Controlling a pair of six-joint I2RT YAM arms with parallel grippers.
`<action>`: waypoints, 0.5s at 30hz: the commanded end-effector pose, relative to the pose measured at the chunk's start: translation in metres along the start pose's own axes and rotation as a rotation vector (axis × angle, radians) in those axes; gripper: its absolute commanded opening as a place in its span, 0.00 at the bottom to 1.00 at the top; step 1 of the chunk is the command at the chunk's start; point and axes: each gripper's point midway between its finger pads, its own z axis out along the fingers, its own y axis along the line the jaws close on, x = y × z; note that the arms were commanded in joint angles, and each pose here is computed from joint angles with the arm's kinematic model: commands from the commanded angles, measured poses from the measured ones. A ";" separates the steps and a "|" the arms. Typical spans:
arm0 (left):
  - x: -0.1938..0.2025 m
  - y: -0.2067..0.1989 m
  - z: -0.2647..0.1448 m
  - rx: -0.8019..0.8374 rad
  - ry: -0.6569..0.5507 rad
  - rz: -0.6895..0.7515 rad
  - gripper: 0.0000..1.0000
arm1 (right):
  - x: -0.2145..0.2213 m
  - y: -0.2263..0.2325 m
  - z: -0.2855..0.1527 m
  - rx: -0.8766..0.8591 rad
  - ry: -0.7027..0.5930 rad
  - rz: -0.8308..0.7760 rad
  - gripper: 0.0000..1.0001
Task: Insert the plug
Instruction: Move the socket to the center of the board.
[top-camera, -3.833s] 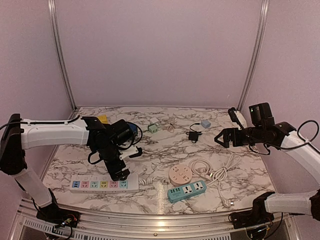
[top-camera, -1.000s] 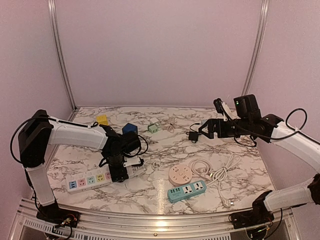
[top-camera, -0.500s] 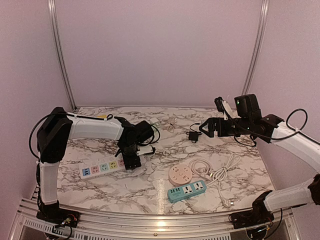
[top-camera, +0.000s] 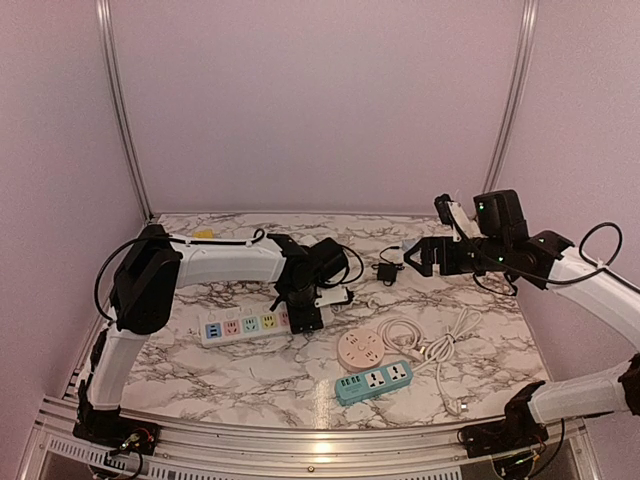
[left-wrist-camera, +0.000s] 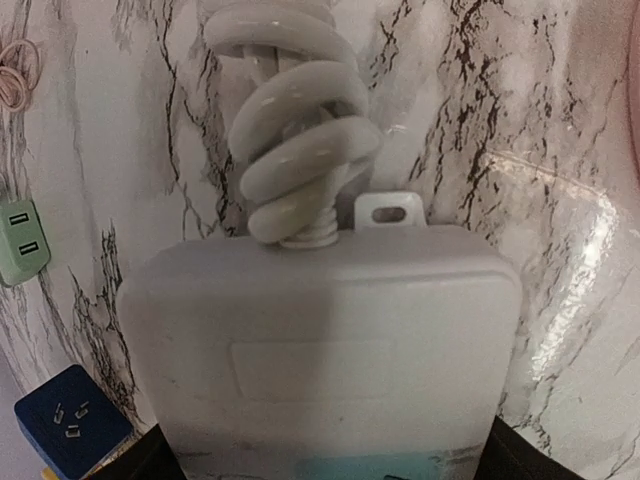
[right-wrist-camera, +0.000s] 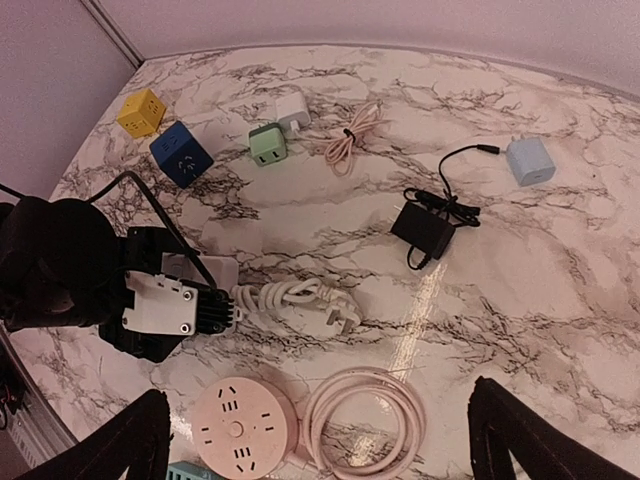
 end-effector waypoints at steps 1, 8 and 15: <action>-0.001 -0.038 0.027 0.091 0.036 0.054 0.77 | 0.004 -0.001 -0.005 0.012 -0.004 -0.015 0.99; -0.012 -0.050 0.025 0.111 0.010 0.067 0.83 | -0.006 -0.002 -0.010 0.037 -0.013 -0.032 0.98; -0.013 -0.032 0.014 0.011 -0.014 0.015 0.96 | -0.001 -0.001 -0.008 0.027 -0.003 -0.020 0.99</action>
